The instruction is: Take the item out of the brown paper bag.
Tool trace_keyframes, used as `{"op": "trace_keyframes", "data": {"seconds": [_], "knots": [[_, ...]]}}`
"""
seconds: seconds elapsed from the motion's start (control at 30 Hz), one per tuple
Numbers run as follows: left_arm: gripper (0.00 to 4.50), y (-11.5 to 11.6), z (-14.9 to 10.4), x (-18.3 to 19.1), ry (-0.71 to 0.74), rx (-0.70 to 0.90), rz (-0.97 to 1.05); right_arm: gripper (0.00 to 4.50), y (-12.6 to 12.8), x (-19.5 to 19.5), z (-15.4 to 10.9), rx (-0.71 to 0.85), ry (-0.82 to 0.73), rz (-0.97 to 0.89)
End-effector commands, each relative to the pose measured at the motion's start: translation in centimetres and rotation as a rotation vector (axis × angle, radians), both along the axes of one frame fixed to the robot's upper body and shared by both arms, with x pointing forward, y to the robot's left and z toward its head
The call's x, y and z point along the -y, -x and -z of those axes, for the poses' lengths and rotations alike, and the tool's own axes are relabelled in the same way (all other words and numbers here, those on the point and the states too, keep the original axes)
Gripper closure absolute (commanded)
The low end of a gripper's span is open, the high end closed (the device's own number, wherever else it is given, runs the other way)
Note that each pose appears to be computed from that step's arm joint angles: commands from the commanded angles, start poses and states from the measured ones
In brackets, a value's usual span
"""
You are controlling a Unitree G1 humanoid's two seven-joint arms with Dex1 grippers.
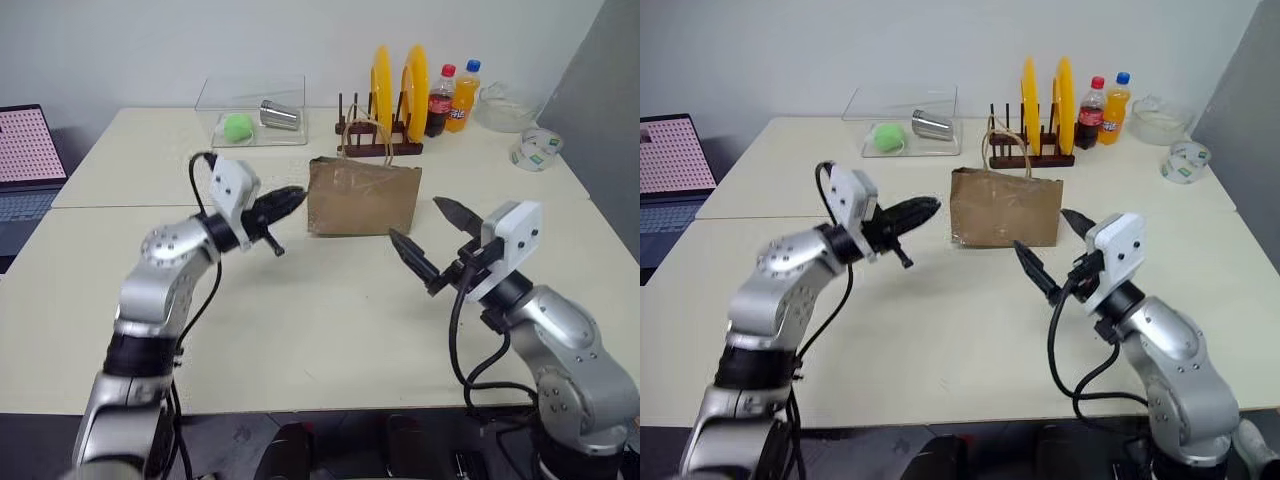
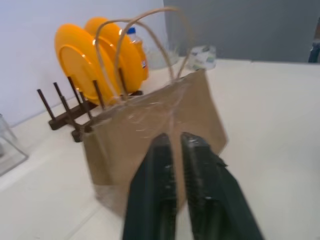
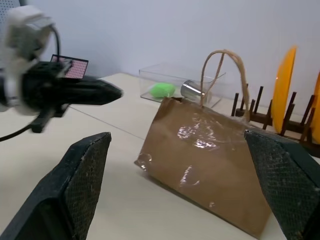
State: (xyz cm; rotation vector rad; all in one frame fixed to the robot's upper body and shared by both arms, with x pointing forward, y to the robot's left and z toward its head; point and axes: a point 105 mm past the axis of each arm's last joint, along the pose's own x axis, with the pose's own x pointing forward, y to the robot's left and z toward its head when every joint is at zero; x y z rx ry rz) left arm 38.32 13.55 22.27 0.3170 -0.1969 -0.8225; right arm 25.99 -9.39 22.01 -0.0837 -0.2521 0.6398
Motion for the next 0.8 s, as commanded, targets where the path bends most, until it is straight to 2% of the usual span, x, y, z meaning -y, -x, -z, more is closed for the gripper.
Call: {"op": "trace_keyframes", "data": {"seconds": [0.03,0.17,0.27,0.47,0.67,0.8], "knots": [[4.49,-2.7,-1.2,0.5,-0.043,0.054,-0.02,0.0,1.3,-0.1,-1.1,0.061,-0.008,0.021],[4.49,-6.7,-2.5,1.5,-0.06,0.058,-0.134,0.0,2.0,0.5,-1.3,0.072,-0.028,0.062],[4.49,-8.0,-3.0,2.8,-0.113,0.055,-0.16,0.0,2.6,0.6,-1.2,0.067,-0.024,0.061],[4.49,-9.3,-4.3,3.8,-0.209,0.101,-0.273,0.0,2.9,0.5,-0.9,0.059,-0.02,0.073],[4.49,-9.8,-3.3,4.0,-0.317,0.073,-0.324,0.0,3.2,0.7,-0.5,0.051,-0.012,0.079],[4.49,-9.5,-2.0,4.5,-0.36,0.01,-0.262,0.0,3.4,0.8,-0.3,0.045,-0.01,0.079]]}}
